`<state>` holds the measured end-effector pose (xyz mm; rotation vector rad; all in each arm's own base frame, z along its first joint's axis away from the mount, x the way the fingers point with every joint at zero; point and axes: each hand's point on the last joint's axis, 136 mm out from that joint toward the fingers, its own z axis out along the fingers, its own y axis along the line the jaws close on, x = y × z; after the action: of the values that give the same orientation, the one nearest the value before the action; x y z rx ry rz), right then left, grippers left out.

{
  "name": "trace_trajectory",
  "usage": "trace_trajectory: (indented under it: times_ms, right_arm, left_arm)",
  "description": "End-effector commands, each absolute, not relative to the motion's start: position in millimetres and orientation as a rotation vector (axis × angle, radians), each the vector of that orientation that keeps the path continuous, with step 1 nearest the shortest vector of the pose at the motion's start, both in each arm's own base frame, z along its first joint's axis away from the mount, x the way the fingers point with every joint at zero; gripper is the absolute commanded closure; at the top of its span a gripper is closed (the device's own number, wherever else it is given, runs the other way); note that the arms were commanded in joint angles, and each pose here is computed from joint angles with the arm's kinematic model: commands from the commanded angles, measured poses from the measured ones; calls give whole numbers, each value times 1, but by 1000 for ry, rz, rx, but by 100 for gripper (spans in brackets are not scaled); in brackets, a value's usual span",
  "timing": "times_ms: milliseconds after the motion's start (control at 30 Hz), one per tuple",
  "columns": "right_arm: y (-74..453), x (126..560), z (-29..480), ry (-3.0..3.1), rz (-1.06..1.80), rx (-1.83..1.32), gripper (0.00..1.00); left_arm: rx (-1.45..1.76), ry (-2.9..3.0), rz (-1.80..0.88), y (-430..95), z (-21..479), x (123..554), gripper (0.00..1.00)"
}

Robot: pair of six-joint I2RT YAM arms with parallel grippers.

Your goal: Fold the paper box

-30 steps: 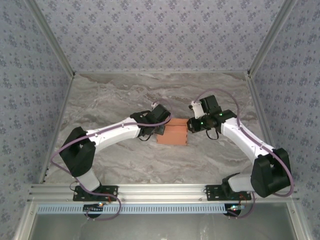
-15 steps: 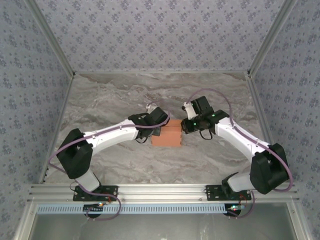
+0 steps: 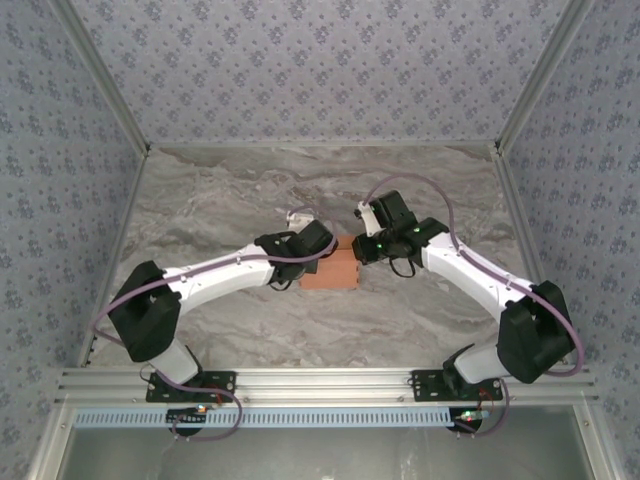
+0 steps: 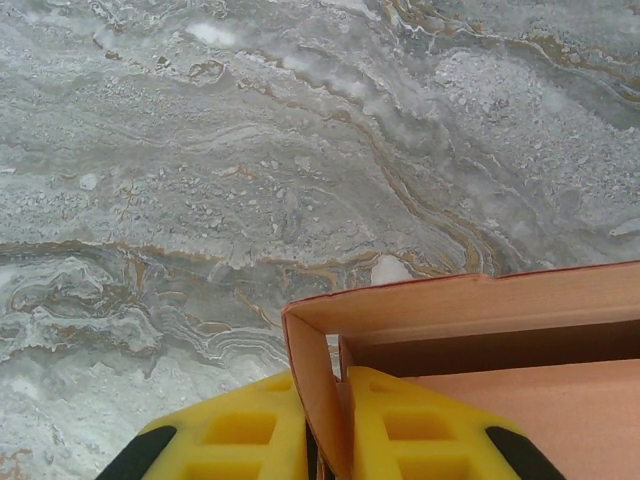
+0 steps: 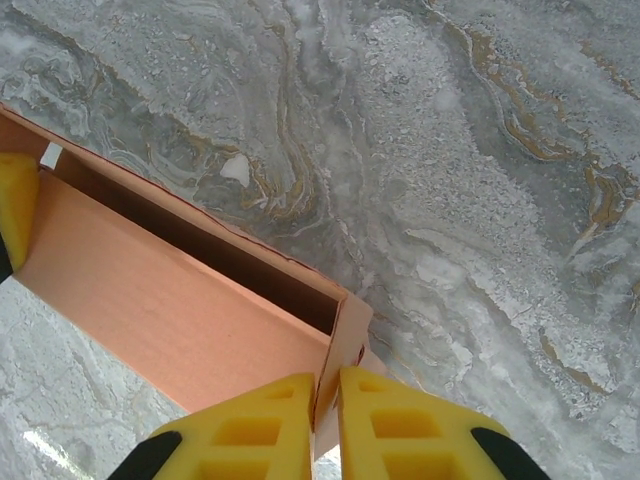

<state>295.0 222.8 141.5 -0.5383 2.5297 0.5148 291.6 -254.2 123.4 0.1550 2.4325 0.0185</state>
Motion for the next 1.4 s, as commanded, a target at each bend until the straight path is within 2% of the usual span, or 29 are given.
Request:
trace_trajectory:
  times_ms: [0, 233, 433, 633, 767, 833, 900, 1000, 1200, 1367]
  right_arm:
    - [229, 293, 141, 2507, 548, -550, 84]
    - [228, 288, 143, 2460, 650, -540, 78]
    - [222, 282, 161, 2355, 787, -575, 67]
    - [197, 266, 194, 2061, 664, -886, 45]
    - [177, 279, 191, 1967, 472, -973, 27]
    - [173, 287, 188, 1933, 489, -1028, 22]
    - [178, 276, 182, 1856, 586, -1218, 18]
    - [195, 240, 173, 1608, 728, -1528, 13]
    - [224, 287, 148, 1600, 404, -1594, 12]
    - [226, 298, 139, 1583, 385, -1620, 11]
  left_arm:
    - [109, 2342, -14, -256, 140, 292, 84]
    - [132, 2264, 17, -258, 134, 287, 84]
    - [125, 2230, 74, -251, 129, 286, 84]
    - [145, 2219, 79, -251, 125, 286, 84]
    - [161, 2207, 65, -250, 123, 285, 84]
    - [163, 2195, 49, -248, 123, 284, 84]
    - [172, 2182, 24, -248, 123, 282, 84]
    - [178, 2173, 8, -246, 122, 281, 84]
    - [180, 2170, -9, -244, 116, 278, 82]
    - [182, 2169, -22, -244, 113, 277, 82]
